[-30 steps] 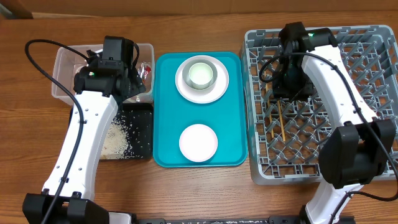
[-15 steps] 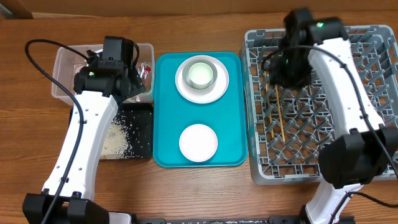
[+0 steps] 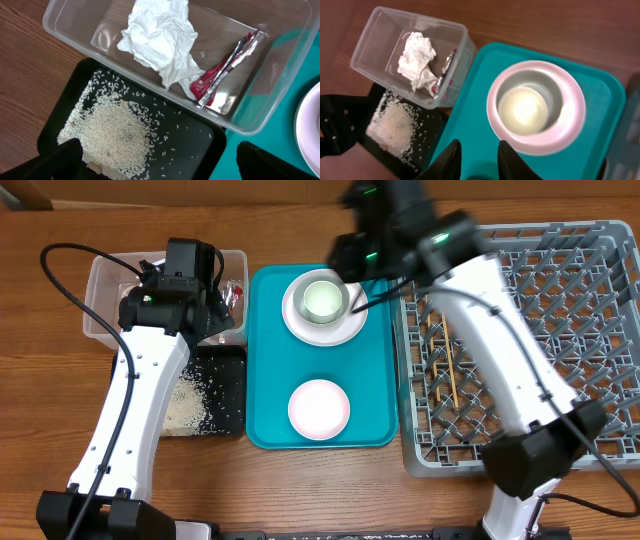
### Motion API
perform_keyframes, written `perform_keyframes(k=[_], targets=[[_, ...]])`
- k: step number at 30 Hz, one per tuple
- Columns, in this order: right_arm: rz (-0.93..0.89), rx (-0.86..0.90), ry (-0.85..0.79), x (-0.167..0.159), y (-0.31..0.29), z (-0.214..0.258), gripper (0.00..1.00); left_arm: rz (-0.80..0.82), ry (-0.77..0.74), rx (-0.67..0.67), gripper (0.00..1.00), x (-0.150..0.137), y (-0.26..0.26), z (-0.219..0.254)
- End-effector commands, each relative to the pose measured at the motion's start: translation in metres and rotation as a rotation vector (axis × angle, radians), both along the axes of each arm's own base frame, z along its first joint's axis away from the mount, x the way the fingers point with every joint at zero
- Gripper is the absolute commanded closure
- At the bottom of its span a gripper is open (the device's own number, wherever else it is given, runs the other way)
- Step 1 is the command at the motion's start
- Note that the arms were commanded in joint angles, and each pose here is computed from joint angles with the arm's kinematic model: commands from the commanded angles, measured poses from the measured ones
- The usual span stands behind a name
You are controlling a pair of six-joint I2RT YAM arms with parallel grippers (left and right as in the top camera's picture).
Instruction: Sort waste into correct bins and load items into the dishwasher
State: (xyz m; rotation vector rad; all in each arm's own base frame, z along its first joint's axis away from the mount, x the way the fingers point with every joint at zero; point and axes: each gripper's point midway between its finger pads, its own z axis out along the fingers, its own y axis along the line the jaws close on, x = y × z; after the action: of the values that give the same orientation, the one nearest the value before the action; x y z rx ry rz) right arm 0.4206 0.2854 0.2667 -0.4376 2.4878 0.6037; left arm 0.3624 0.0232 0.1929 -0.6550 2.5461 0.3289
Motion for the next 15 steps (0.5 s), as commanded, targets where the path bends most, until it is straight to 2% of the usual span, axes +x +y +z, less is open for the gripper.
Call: perform_keyframes(k=[1, 7, 9, 10, 15], targets=[[-0.061, -0.136, -0.075, 0.014, 0.005, -0.018, 0.73, -0.015, -0.013, 0.005, 0.0, 0.002, -0.002, 0.006], [-0.026, -0.226, -0.037, 0.017, 0.022, -0.065, 0.72, -0.015, -0.013, 0.005, 0.0, 0.002, -0.002, 0.006], [-0.022, -0.251, -0.002, 0.019, 0.023, -0.087, 0.63, -0.015, -0.013, 0.005, 0.0, 0.002, -0.002, 0.006], [-0.021, -0.259, 0.009, 0.02, 0.023, -0.094, 0.62, -0.015, -0.013, 0.005, 0.0, 0.002, -0.002, 0.006], [-0.01, -0.291, 0.071, 0.022, 0.025, -0.13, 0.62, -0.015, -0.013, 0.005, 0.0, 0.002, -0.002, 0.006]])
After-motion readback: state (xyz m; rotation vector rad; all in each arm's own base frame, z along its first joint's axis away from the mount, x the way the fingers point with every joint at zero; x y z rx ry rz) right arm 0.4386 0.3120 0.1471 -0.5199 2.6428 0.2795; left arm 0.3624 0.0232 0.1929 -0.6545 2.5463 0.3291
